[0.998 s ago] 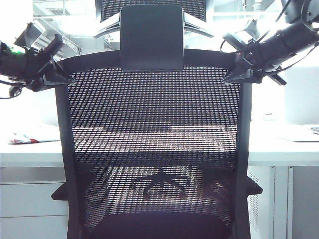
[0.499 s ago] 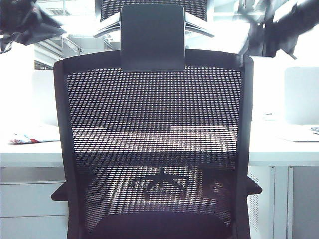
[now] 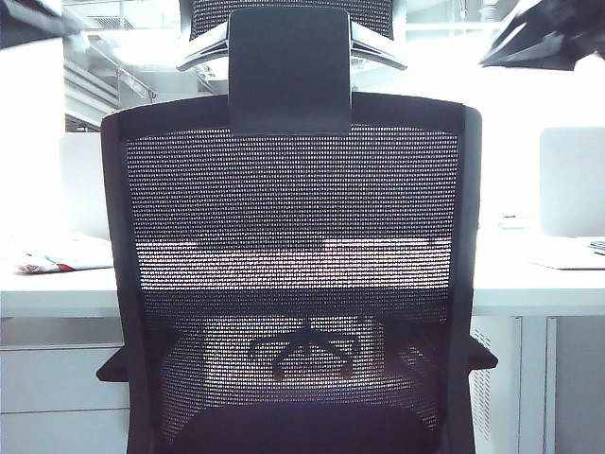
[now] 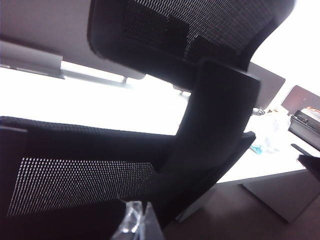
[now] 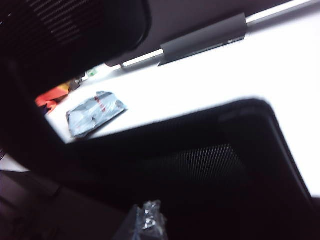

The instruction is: Push the black chair under the table.

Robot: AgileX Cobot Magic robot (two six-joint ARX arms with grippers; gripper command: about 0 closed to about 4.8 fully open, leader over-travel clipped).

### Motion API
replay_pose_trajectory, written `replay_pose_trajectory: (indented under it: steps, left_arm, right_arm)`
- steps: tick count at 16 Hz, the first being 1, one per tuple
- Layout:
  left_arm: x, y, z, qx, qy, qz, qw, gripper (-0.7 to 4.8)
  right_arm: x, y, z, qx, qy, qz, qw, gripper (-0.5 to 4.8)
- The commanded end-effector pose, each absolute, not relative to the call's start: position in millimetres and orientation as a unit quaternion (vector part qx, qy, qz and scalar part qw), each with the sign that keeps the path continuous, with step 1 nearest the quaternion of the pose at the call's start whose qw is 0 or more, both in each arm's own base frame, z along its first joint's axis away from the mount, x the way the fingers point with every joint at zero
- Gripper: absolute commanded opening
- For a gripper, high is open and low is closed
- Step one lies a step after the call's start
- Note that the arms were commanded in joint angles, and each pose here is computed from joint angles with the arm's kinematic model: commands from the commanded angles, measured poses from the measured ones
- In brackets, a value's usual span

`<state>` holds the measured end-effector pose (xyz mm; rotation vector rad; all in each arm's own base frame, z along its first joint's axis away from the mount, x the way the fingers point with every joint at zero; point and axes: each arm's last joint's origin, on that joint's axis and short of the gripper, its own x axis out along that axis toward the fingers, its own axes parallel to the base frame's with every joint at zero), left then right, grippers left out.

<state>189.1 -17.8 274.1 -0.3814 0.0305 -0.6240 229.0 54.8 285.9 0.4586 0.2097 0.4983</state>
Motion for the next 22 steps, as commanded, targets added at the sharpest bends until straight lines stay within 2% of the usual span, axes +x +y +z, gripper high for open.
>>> replay_pose_trajectory:
  steps: [1,8,13,17,22]
  left_arm:
    - [160,-16,277,-0.186,0.012,-0.282,0.941,-0.06]
    - [89,-11,276,-0.135,-0.015,-0.187,0.973,-0.06]
    - [52,-6,266,-0.099,-0.036,-0.104,0.989,-0.06]
    - [59,-5,252,-0.108,-0.007,-0.09,0.99,-0.06]
    - [73,1,230,-0.111,-0.02,0.01,0.994,-0.06]
  right_arm:
    - [201,49,294,0.223,0.081,0.239,0.942,-0.05]
    - [145,35,311,0.172,0.06,0.187,0.965,-0.05]
    - [117,27,284,0.177,0.058,0.146,0.972,-0.05]
    - [93,18,262,0.184,0.008,0.092,0.979,-0.05]
    - [84,11,254,0.187,-0.028,0.012,0.982,0.0]
